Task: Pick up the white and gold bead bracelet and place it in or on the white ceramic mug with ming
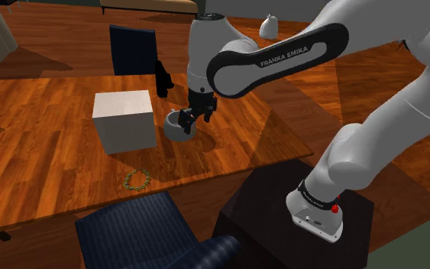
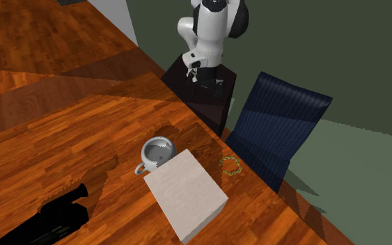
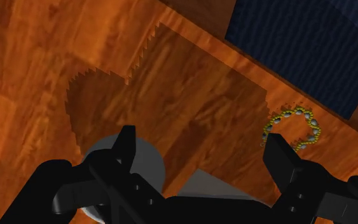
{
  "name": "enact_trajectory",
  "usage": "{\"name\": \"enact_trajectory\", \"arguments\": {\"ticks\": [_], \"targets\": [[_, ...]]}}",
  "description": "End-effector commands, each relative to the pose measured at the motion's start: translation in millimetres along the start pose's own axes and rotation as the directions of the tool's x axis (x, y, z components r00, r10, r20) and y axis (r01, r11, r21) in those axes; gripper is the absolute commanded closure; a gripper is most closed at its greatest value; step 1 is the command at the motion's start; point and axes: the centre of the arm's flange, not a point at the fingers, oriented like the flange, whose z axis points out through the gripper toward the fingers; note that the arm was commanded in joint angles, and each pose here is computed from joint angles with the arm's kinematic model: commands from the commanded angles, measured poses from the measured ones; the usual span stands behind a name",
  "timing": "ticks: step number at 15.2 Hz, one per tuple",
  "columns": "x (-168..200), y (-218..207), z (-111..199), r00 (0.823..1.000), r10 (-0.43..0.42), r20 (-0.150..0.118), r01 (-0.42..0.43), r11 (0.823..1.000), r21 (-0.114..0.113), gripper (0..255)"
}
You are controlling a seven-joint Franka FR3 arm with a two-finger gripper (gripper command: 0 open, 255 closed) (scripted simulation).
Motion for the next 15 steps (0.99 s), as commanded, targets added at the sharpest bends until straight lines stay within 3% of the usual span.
{"name": "enact_trajectory", "arguments": {"ticks": [1,15], "targets": [[9,-21,21,1.0,0.011,0.011,-0.011,1.0,-0.001,0],[67,-153,145,0.993,0.082,0.089,-0.08,0.997,-0.025,0]]}}
